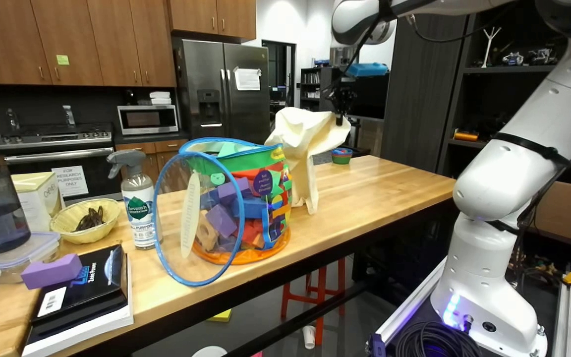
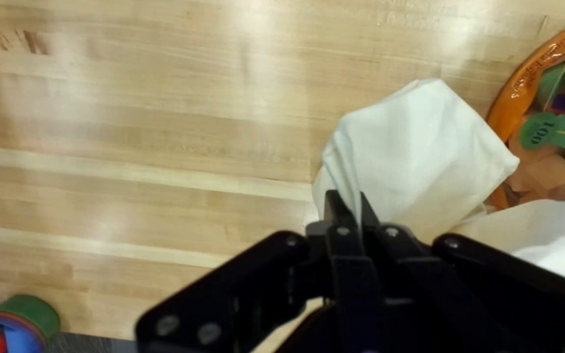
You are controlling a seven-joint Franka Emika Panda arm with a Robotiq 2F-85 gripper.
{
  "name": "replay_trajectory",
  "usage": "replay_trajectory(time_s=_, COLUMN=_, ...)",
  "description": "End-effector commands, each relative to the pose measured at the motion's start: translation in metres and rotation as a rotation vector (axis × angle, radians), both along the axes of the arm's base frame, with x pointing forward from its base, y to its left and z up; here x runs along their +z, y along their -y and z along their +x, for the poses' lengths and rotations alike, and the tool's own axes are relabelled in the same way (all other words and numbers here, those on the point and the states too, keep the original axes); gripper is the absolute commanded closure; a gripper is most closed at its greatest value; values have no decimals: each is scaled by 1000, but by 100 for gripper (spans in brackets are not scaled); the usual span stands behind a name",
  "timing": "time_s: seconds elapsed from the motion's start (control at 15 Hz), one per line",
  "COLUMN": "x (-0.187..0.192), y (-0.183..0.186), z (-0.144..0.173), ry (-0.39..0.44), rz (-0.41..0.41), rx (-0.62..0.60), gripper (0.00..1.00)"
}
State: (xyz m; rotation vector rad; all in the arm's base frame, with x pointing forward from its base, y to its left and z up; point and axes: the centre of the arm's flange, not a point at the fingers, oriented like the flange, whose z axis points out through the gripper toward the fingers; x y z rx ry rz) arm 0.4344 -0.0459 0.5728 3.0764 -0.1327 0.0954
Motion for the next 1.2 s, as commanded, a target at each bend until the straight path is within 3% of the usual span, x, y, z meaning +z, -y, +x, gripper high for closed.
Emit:
replay_trajectory(time_s=0.0, x=-13, y=24, z=-36, ry=14, rz=21, rx=-90, gripper=99)
replay_trajectory(time_s=0.53, x=-29, y=82, z=-76, ry=4, rz=27, rx=-242, gripper=99)
replay_trajectory(time_s=1.13, x=-27, y=133, z=-87, ry=37, rz=-3, rx=-330, gripper=99)
